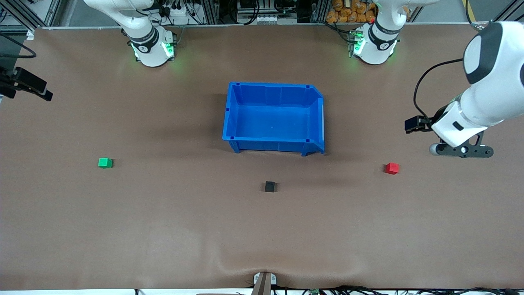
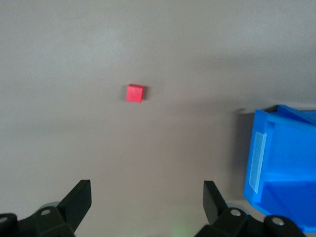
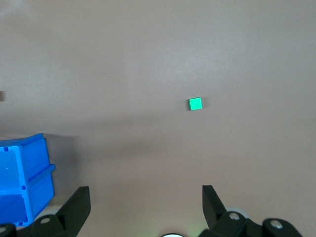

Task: Attach green and red cubes to black cube
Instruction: 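Move the left gripper down toward the red cube, then grasp the red cube with the left gripper while the right gripper reaches the green cube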

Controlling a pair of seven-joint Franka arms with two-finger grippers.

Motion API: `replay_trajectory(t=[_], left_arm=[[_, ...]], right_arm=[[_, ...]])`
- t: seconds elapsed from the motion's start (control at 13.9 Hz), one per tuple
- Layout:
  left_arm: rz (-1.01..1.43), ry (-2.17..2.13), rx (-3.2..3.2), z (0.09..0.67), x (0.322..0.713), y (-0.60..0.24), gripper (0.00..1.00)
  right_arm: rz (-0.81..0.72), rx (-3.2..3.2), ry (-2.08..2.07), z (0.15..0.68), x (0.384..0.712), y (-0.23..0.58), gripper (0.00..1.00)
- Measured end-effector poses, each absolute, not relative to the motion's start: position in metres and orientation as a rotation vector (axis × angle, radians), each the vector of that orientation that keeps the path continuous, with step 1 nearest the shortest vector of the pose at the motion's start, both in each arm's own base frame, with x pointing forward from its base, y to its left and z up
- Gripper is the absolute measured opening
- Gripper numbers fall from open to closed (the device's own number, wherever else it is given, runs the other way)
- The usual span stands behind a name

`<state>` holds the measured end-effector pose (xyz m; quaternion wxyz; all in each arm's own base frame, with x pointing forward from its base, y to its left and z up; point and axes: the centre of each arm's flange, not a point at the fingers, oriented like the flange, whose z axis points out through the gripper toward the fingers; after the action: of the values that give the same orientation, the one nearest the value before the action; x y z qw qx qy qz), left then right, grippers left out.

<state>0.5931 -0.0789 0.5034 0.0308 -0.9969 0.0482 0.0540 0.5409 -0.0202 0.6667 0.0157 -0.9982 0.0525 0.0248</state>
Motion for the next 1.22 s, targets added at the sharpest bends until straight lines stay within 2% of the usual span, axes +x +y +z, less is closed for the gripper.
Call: replay_trajectory(t=[0.5,1.22], left_arm=[[0.055,0.166,-3.095,0.393,0.592,-0.078,1.0],[0.135,0.275,-3.018,0.274,0.594,-0.062,1.0]], right_arm=[[0.141,-3.105,0.177,0.622,0.573,-0.024,1.0],[0.203,-3.105,0.203,0.557,0.611,-0.034,1.0]])
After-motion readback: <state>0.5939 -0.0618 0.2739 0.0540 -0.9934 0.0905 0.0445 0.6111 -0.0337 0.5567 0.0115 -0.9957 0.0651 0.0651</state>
